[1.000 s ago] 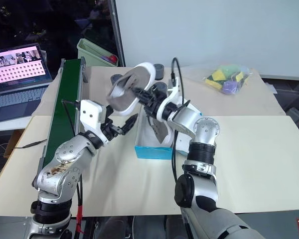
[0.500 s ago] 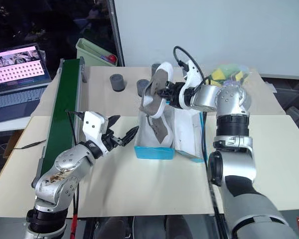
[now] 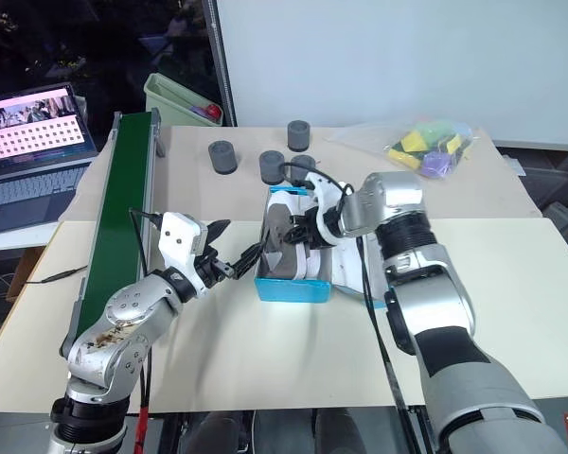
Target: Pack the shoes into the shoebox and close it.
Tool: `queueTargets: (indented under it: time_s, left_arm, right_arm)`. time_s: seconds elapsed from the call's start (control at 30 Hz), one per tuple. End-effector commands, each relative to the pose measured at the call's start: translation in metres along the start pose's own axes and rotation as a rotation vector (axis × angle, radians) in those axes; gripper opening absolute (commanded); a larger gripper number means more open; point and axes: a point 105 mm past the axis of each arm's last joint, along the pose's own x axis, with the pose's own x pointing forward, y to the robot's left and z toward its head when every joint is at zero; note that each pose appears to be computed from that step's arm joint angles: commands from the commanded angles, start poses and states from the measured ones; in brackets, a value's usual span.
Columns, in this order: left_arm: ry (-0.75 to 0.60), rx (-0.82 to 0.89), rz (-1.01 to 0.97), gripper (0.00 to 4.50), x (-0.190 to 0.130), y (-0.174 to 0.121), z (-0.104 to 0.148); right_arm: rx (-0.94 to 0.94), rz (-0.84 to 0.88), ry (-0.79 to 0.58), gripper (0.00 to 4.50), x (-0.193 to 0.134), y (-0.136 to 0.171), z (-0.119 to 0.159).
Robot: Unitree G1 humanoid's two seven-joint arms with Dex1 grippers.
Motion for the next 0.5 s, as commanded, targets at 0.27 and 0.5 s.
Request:
queueTargets:
  time_s: [0.27,0.5]
  left_arm:
    - [-0.068,0.034,-0.018,4.41,-0.001,-0.008,0.017]
    - [-0.062,0.038,-0.047,4.50,0.002,-0.011,0.015]
  right_arm:
    - [-0.096,-0.080,0.064,0.46,0.024,-0.011,-0.008]
    - [-0.032,-0.092,0.020,2.72,0.026,-0.013,-0.003]
